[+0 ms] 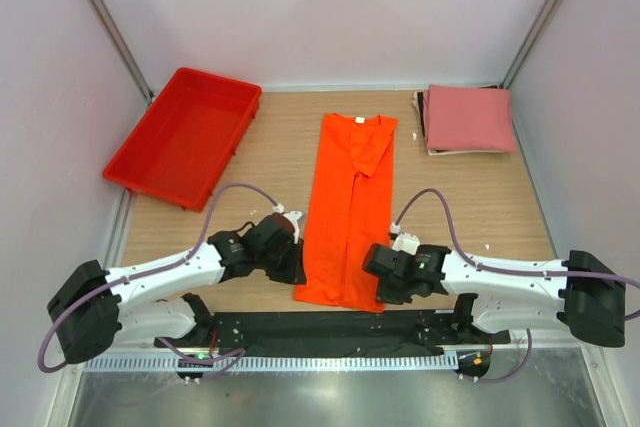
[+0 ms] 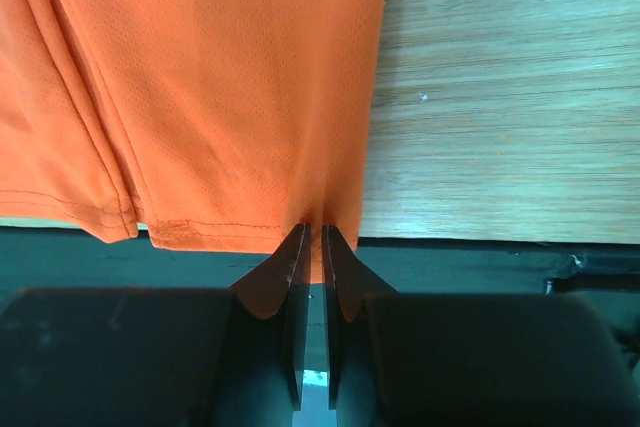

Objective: Fold and stack the t-shirts
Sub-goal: Fold the tshirt

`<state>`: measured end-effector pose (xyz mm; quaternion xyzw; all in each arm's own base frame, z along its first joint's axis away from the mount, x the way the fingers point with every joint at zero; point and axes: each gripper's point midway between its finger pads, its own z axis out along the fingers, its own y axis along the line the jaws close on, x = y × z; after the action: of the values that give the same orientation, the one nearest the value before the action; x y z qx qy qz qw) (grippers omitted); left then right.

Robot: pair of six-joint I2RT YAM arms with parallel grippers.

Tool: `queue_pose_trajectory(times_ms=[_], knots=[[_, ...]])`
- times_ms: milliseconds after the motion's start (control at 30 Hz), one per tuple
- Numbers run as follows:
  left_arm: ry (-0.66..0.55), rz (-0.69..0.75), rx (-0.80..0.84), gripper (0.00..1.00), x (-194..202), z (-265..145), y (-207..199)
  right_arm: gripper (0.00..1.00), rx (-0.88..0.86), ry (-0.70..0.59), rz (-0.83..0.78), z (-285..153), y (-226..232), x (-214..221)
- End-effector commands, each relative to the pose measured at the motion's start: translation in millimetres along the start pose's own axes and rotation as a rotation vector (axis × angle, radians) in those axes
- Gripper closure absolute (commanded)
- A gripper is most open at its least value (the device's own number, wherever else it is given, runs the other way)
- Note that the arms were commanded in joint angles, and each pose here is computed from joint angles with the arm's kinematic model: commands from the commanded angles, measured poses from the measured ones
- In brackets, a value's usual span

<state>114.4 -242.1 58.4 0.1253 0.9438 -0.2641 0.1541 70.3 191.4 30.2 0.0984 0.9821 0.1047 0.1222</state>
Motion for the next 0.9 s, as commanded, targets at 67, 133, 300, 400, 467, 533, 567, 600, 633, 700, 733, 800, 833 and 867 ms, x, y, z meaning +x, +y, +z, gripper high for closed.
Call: queue_pose_trajectory(times_ms=[67,133,300,400,467,533,567,600,633,700,733,800,833,867], knots=[[0.019,-0.012,0.042,0.82,15.4,9.9,-5.4,0.85,-0.001,0.022,0.027,8.6,-3.0,7.6],[0.051,-0.024,0.028,0.82,27.1,18.6,2.1,0.85,0.036,0.019,0.026,9.5,-12.6,7.9],[0.093,-0.030,-0.027,0.83,40.8,26.4,16.2,0.83,0.085,0.033,-0.004,10.8,-24.8,11.3],[0.085,-0.019,-0.015,0.80,35.2,24.4,10.2,0.82,0.091,0.029,-0.016,8.6,-23.0,9.3],[0.074,-0.010,0.002,0.76,28.2,19.9,2.0,0.82,0.077,0.021,-0.017,3.0,-16.4,5.9],[0.077,0.002,-0.001,0.74,26.5,13.2,0.2,0.81,0.090,0.010,-0.015,-3.4,-17.8,2.5],[0.053,0.010,0.002,0.73,20.9,7.5,-2.4,0.80,0.081,0.002,-0.012,-8.1,-13.4,-0.4],[0.050,0.015,-0.009,0.72,18.4,1.8,-2.9,0.78,0.092,-0.006,-0.011,-10.7,-15.8,-2.0],[0.042,0.027,-0.016,0.70,16.3,-1.6,-2.3,0.77,0.088,-0.008,-0.007,-12.9,-14.8,-2.9],[0.019,0.038,-0.034,0.68,12.1,-9.2,-0.1,0.75,0.065,-0.018,0.002,-17.6,-11.1,-5.4],[0.016,0.038,-0.040,0.67,12.2,-9.8,1.3,0.74,0.059,-0.017,0.013,-17.5,-10.4,-4.9],[0.025,0.030,-0.043,0.65,17.3,-7.5,5.3,0.71,0.034,-0.010,0.020,-14.5,-7.0,-2.8],[0.031,0.027,-0.040,0.64,19.6,-5.7,6.1,0.71,0.025,0.006,0.025,-13.4,-5.5,0.2],[0.049,0.016,-0.046,0.64,25.5,-2.4,10.0,0.69,0.028,0.014,0.033,-10.0,-7.2,2.7]])
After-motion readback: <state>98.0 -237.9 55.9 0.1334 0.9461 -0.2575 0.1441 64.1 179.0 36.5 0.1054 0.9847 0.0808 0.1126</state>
